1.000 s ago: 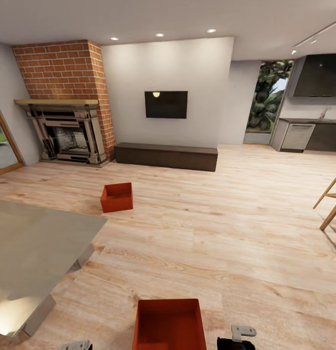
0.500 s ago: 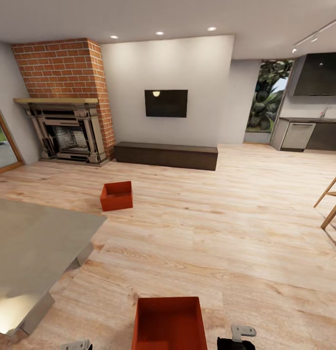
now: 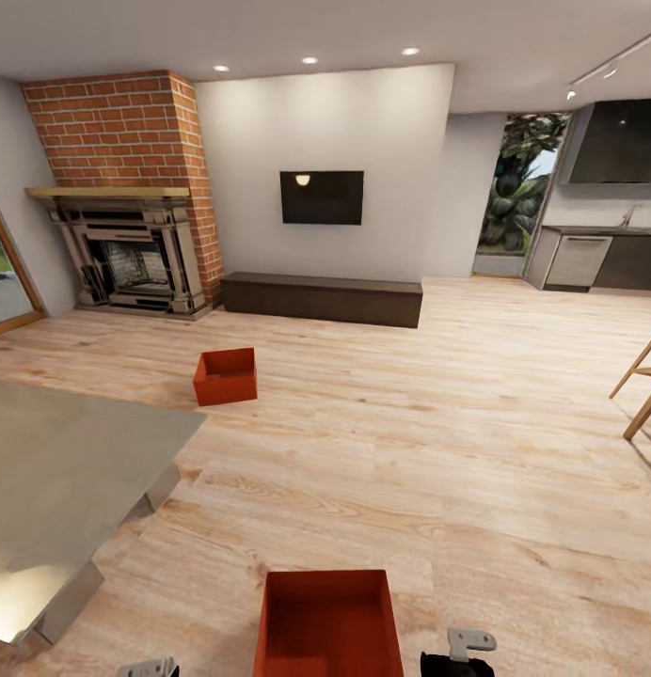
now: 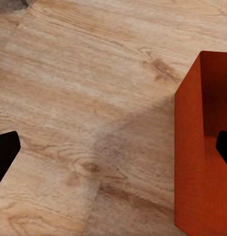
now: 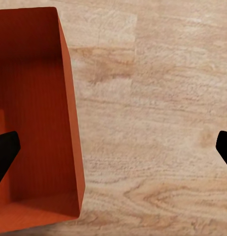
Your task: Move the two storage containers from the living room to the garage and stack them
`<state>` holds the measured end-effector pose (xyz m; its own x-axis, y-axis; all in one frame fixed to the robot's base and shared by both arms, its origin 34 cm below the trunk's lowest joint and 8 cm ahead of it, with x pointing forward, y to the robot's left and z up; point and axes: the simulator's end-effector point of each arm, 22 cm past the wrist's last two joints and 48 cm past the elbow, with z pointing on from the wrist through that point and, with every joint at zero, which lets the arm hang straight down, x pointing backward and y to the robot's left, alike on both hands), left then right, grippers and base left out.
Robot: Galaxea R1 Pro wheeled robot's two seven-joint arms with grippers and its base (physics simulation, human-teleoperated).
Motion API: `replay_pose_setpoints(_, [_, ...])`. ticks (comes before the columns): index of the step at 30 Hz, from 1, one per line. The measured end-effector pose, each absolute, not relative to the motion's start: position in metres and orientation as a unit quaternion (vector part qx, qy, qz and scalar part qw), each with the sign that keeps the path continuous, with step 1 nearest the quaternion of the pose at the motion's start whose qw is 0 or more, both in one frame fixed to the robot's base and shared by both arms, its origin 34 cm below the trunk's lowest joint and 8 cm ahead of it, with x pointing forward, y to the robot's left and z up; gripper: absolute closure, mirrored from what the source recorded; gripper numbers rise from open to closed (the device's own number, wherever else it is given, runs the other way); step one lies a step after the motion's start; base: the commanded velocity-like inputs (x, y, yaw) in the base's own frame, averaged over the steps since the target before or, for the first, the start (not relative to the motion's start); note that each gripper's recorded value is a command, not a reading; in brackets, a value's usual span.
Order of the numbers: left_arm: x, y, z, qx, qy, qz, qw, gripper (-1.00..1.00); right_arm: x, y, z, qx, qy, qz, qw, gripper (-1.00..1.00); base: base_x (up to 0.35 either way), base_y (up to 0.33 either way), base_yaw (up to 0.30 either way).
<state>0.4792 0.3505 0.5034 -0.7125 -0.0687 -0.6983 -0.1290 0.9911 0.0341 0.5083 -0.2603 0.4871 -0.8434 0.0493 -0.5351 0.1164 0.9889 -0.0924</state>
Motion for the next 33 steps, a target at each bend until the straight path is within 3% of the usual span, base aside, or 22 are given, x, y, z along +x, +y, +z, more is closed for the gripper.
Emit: replay_pose_setpoints(33, [0.4789,0.3505,0.498,-0.053,0.924,0.04,0.375,-1.0,0.5083,-0.2604,0.4819,0.043,0.958,-0.061,0.277,-1.0,0.015,-0.029,0.0])
